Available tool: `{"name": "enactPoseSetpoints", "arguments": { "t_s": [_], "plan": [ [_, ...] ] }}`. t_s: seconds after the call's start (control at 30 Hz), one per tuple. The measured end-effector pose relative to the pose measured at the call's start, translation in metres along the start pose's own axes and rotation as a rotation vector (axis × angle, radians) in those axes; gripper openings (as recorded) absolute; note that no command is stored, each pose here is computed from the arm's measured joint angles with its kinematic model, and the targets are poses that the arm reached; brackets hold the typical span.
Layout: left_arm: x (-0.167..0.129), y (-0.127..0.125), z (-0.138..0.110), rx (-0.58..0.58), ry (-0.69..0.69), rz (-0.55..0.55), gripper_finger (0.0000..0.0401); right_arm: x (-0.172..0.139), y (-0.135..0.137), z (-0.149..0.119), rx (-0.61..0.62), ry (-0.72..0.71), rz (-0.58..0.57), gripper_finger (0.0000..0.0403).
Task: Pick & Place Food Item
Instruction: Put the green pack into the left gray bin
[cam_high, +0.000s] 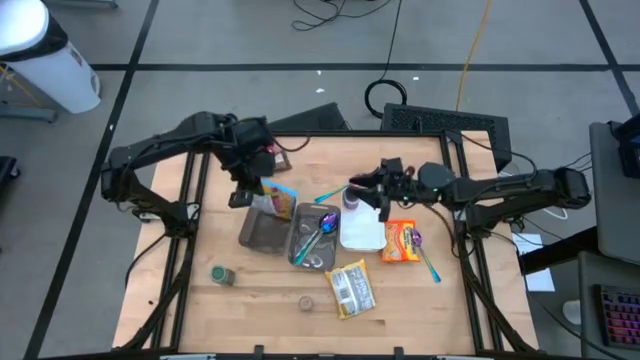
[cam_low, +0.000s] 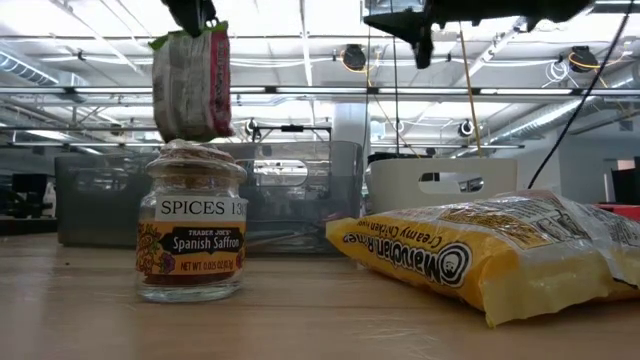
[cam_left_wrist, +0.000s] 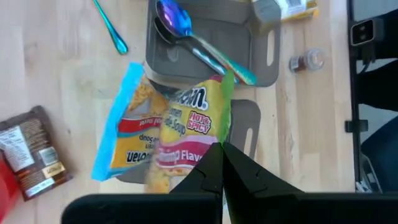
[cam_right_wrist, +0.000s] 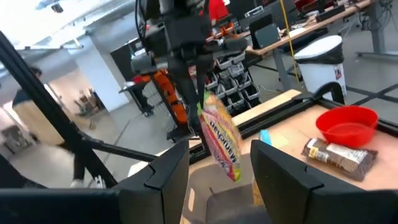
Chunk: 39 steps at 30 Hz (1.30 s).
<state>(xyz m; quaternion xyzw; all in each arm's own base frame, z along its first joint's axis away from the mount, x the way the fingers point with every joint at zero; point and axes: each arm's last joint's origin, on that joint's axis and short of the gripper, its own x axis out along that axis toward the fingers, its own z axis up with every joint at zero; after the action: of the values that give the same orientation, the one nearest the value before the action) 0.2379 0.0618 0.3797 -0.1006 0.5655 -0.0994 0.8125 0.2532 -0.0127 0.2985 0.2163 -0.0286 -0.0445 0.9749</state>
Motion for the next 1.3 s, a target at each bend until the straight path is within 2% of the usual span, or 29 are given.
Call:
{"name": "enactPoseSetpoints", "arguments": {
  "t_s": [0.3,0.53,0.8,1.3],
  "plan": [
    [-0.001,-0.007,0.034,0.026,0.032,-0.014,0.0001,0.065,0.008,-0.003,-0.109,0.095,0.006,0.0164],
    [-0.002,-0.008,0.058,0.061,-0.009,-0.026,0.0001,0.092,0.008,-0.007,-0.108,0.106,0.004,0.0164],
    [0.003,-0.008,0.066,0.086,-0.020,-0.065,0.0001,0.095,0.010,-0.002,-0.106,0.077,0.008,0.0164],
    [0.010,-0.003,0.076,0.100,-0.061,-0.058,0.0001,0.095,0.009,-0.001,-0.089,0.068,0.017,0.0164]
  ]
}}
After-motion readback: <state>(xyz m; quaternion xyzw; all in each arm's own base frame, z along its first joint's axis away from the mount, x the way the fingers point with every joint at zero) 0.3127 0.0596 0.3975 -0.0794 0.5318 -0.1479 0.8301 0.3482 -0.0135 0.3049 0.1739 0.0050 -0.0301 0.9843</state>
